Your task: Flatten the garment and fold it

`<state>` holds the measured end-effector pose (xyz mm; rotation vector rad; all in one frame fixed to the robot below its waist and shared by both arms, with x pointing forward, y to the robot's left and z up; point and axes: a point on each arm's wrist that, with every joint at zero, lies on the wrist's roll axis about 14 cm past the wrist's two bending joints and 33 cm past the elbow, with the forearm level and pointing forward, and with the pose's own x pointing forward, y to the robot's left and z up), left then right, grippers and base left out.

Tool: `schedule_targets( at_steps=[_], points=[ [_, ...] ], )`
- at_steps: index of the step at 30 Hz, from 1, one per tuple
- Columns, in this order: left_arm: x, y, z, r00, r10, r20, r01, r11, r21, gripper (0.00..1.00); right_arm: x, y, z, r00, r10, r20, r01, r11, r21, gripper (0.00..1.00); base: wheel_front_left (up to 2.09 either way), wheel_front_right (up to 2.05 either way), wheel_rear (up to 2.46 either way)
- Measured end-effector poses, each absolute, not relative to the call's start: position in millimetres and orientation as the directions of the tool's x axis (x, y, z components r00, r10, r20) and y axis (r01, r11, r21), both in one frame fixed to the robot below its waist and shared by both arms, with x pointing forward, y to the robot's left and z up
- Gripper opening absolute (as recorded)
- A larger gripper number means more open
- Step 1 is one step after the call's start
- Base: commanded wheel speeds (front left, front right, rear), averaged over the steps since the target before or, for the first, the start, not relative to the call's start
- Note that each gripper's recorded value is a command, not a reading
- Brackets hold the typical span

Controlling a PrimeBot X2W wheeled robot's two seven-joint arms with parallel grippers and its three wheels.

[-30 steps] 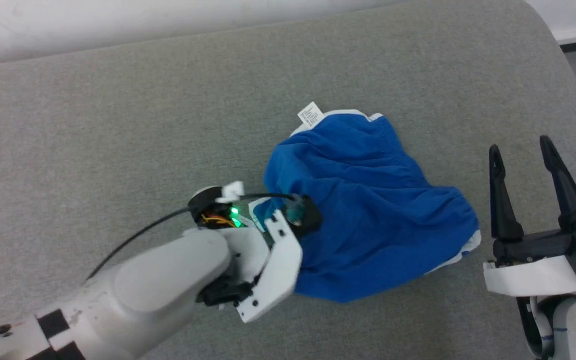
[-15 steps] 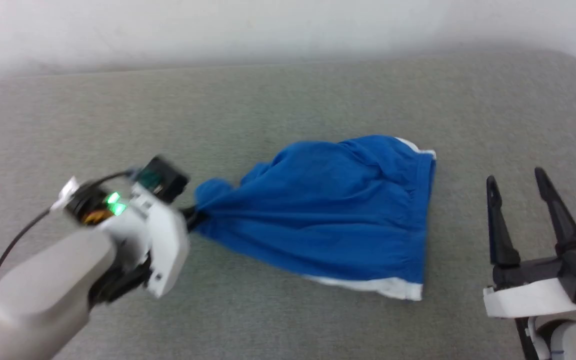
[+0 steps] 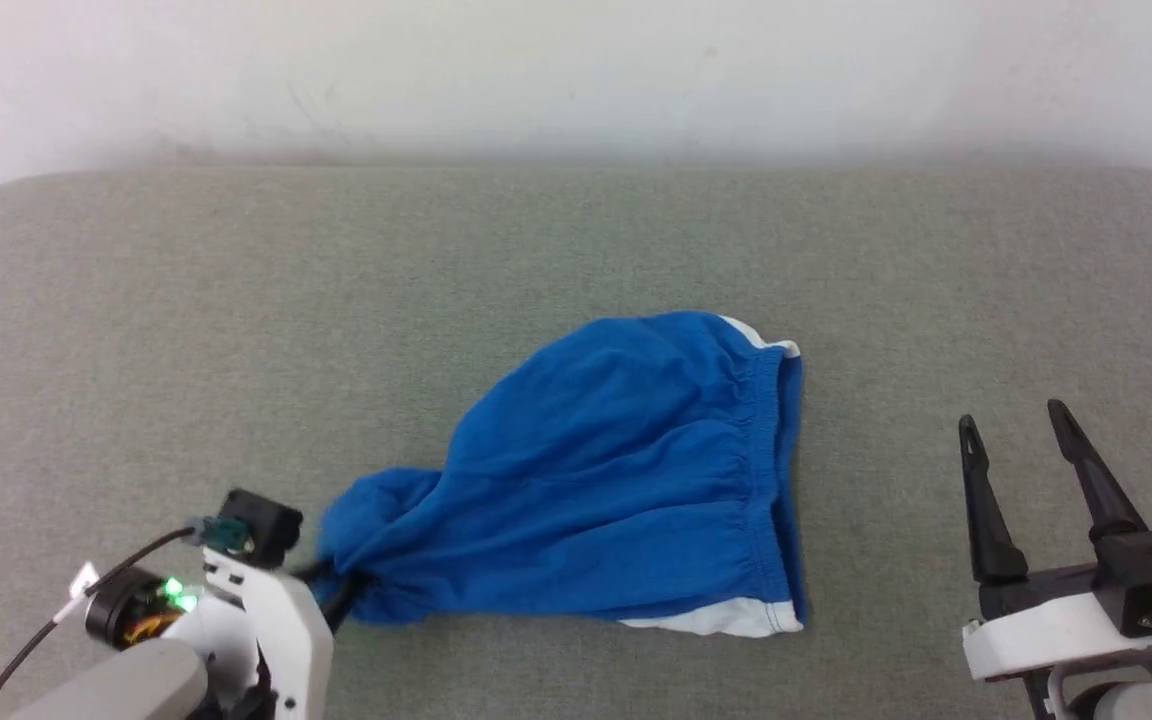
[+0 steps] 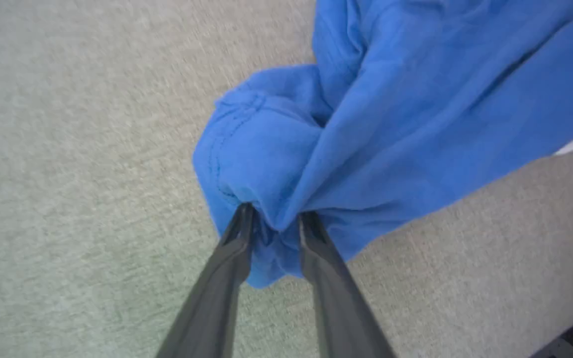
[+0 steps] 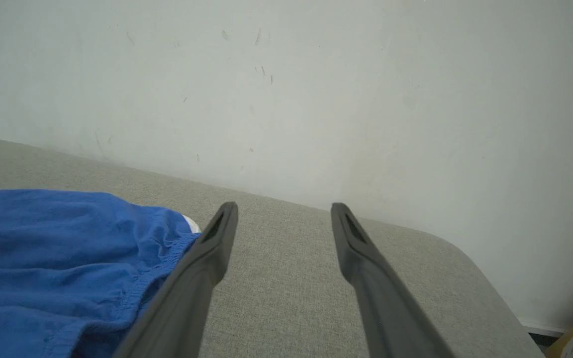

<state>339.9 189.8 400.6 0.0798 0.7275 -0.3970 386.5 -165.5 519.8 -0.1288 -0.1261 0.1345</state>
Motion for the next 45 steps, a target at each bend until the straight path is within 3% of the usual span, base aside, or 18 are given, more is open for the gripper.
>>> schedule_targets(
  at_steps=[7,13,17,20,24,27,30,37,45],
  points=[
    [382.1,196.5,472.0,0.922,-0.248,-0.297,0.27,0.962,0.035,1.0,406.4,-163.7,559.4,0.95,0.223,0.217,-0.164,0.952,-0.258,1.0,0.0,0.0,0.0],
    [403.0,202.5,542.6,0.994,-0.112,-0.003,0.111,0.988,0.109,1.0,432.8,-144.7,605.3,0.883,0.352,0.312,-0.222,0.897,-0.383,1.0,0.0,0.0,0.0],
    [399.1,209.7,579.8,0.984,-0.009,0.176,-0.016,0.99,0.141,1.0,452.9,-119.8,607.4,0.841,0.464,0.279,-0.325,0.845,-0.426,1.0,0.0,0.0,0.0],
    [388.9,213.7,578.5,0.975,0.051,0.214,-0.084,0.985,0.148,1.0,469.2,-99.1,588.7,0.83,0.537,0.15,-0.435,0.792,-0.427,1.0,0.0,0.0,0.0],
    [383.1,216.9,579.2,0.959,0.107,0.262,-0.157,0.972,0.176,1.0,488.1,-85.1,542.4,0.811,0.565,-0.154,-0.572,0.709,-0.413,1.0,0.0,0.0,0.0],
    [383.2,214.8,576.8,0.952,0.135,0.273,-0.184,0.97,0.162,1.0,486.1,-75.9,500.0,0.723,0.557,-0.408,-0.687,0.638,-0.347,1.0,0.0,0.0,0.0],
    [386.8,212.9,576.6,0.946,0.156,0.283,-0.202,0.97,0.138,1.0,490.5,-75.6,478.4,0.639,0.518,-0.568,-0.744,0.603,-0.287,1.0,0.0,0.0,0.0],
    [398.2,216.3,562.0,0.947,0.2,0.252,-0.233,0.967,0.106,1.0,522.9,-63.7,463.2,0.528,0.45,-0.72,-0.801,0.547,-0.245,1.0,0.0,0.0,0.0],
    [403.5,232.9,541.3,0.946,0.258,0.195,-0.279,0.956,0.089,1.0,532.5,-20.9,420.2,0.403,0.467,-0.787,-0.876,0.446,-0.184,1.0,0.0,0.0,0.0]
  ],
)
